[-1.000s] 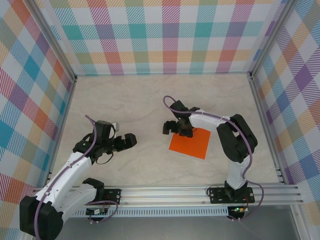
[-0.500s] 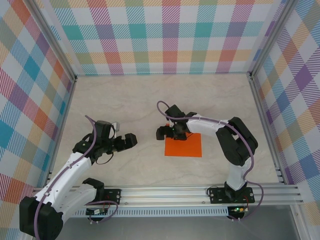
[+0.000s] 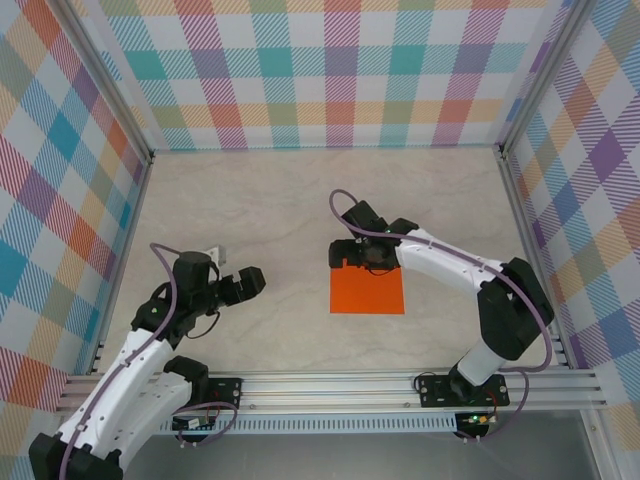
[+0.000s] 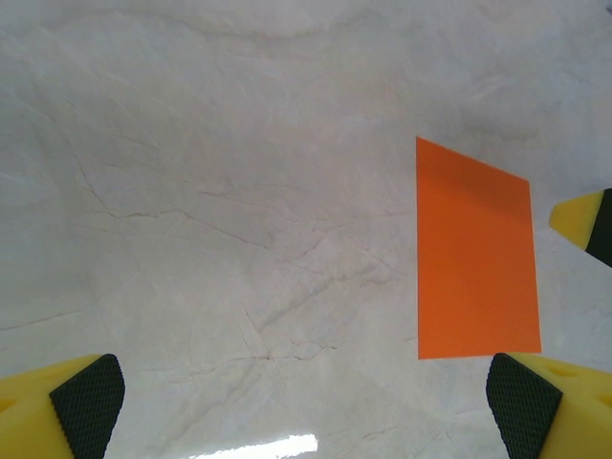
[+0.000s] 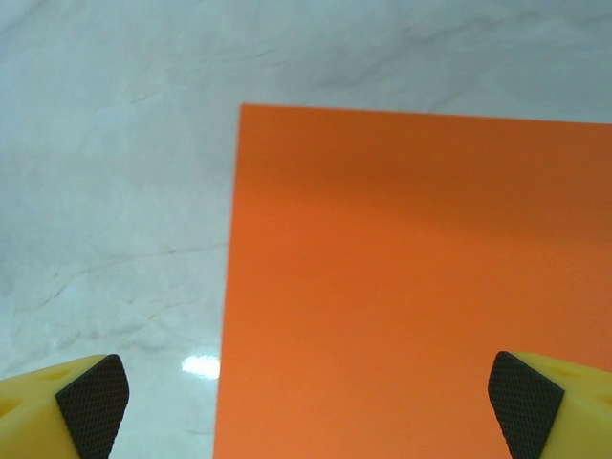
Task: Fold a paper plane with a square sheet of paper (pick it up from the middle)
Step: Move the square sheet of paper to the center of the table.
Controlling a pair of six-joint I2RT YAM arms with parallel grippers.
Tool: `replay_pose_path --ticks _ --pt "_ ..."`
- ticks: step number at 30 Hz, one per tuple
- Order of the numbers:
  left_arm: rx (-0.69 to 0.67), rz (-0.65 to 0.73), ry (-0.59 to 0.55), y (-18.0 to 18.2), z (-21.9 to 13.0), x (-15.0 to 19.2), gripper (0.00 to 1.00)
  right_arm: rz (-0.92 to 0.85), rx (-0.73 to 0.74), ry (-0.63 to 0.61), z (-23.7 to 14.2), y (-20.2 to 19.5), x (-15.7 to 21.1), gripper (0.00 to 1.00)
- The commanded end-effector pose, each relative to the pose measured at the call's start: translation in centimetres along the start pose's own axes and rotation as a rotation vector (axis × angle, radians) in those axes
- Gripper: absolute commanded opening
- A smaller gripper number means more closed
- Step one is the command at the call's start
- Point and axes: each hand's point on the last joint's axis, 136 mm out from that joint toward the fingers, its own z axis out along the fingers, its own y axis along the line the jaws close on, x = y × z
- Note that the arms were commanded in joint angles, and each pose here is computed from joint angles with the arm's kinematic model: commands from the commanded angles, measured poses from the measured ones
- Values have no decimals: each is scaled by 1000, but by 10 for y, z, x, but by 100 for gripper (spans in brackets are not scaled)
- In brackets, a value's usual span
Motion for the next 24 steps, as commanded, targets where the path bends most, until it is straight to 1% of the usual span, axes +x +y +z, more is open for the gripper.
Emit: replay_pose_path --ticks 1,3,5,9,11,13,15,20,24 --pt "-35 -22 -81 9 -6 -7 100 68 94 84 21 -36 15 100" --pt "-46 -39 -93 12 -6 -7 100 66 53 125 28 -33 17 100" --pt "-73 -44 -90 17 -4 -7 100 66 26 129 29 -29 19 100" --pt "-81 -77 -42 17 7 -4 100 44 -72 182 35 -13 26 100" --pt "-64 -108 -28 16 18 -2 100 29 -106 205 40 -8 31 100" --pt "-17 -124 -19 9 30 -3 100 22 -116 204 43 -8 34 100" --pt "6 -142 -27 5 37 -5 100 17 -144 210 45 -4 37 100" --pt "76 -160 -42 -8 45 -13 100 37 -177 228 53 -4 50 98" --pt "100 -176 -22 -12 50 -8 100 67 -175 254 58 -9 62 98"
